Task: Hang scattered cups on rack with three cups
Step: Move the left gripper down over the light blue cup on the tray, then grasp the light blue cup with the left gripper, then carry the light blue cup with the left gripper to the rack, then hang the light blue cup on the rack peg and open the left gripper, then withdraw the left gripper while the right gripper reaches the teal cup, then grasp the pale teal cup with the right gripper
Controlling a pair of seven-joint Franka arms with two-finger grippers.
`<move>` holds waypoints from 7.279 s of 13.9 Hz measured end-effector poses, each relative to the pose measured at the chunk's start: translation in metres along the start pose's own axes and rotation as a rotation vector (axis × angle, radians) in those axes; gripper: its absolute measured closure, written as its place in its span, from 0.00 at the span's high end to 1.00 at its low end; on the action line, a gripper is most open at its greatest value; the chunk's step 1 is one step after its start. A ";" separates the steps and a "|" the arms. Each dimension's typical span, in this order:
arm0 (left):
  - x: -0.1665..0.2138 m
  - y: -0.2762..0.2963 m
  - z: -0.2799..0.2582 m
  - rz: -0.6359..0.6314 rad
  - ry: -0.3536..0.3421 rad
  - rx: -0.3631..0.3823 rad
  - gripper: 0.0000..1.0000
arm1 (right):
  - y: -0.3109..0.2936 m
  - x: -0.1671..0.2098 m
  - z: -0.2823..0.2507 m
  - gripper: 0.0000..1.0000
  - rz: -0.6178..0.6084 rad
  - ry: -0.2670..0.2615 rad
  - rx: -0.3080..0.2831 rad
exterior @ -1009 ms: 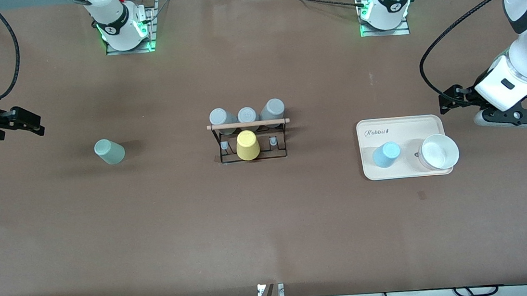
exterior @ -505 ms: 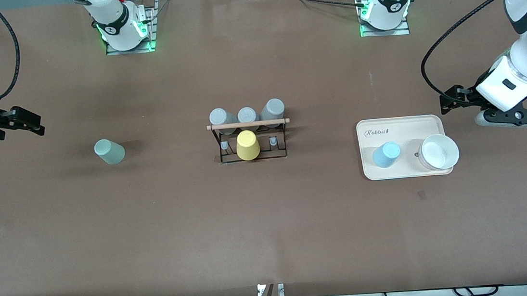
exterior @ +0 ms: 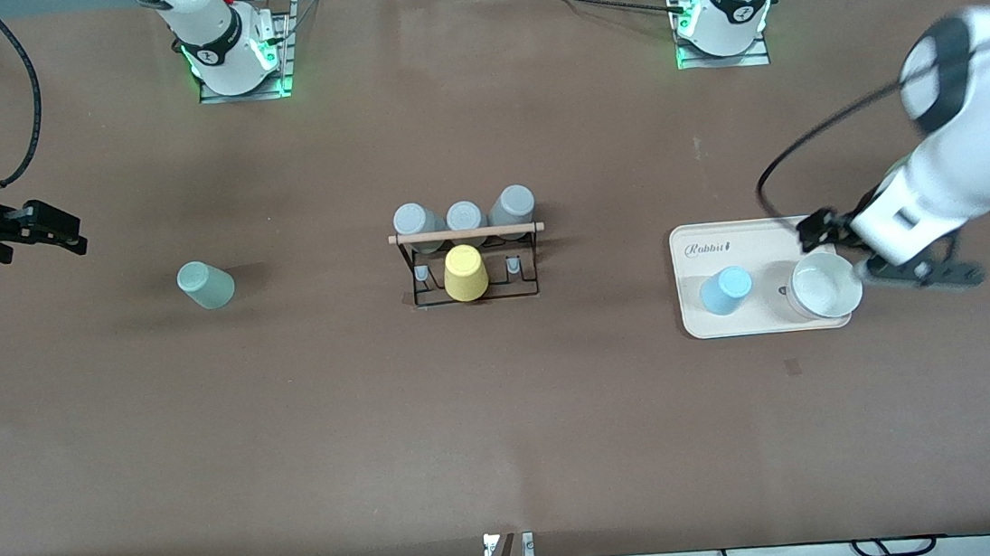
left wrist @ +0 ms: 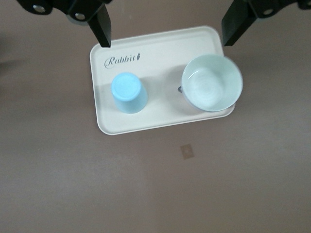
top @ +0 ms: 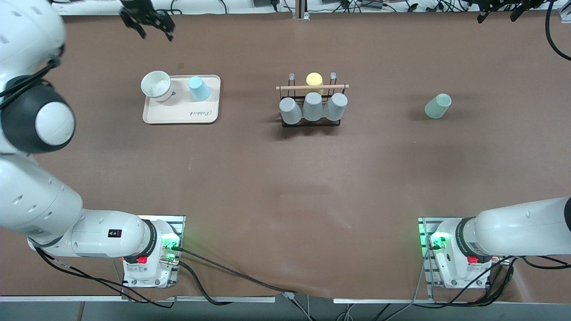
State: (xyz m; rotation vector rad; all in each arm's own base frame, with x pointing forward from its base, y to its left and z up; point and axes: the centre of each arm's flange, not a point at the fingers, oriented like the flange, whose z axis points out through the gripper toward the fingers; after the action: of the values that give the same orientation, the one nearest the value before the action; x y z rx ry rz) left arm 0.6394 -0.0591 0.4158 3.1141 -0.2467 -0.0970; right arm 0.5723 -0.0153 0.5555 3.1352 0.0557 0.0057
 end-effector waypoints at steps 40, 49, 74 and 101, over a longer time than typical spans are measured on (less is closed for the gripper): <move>0.032 0.228 -0.018 -0.229 -0.069 -0.224 0.66 | -0.003 0.009 0.006 1.00 -0.007 0.037 -0.004; 0.014 0.334 0.033 -0.356 -0.147 -0.225 0.66 | -0.003 0.009 0.007 1.00 -0.007 0.035 -0.004; 0.065 0.163 -0.059 -0.596 0.072 -0.249 1.00 | -0.002 0.018 0.035 1.00 -0.005 -0.014 -0.003; -0.056 -0.012 -0.124 -0.274 0.108 0.039 1.00 | -0.007 -0.022 0.327 1.00 -0.003 -0.203 -0.025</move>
State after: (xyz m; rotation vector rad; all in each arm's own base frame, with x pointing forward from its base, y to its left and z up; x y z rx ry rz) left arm 0.5935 -0.0368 0.5425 3.1578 0.1834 0.0735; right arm 0.5510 -0.0105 0.2281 3.0912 0.0586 -0.3092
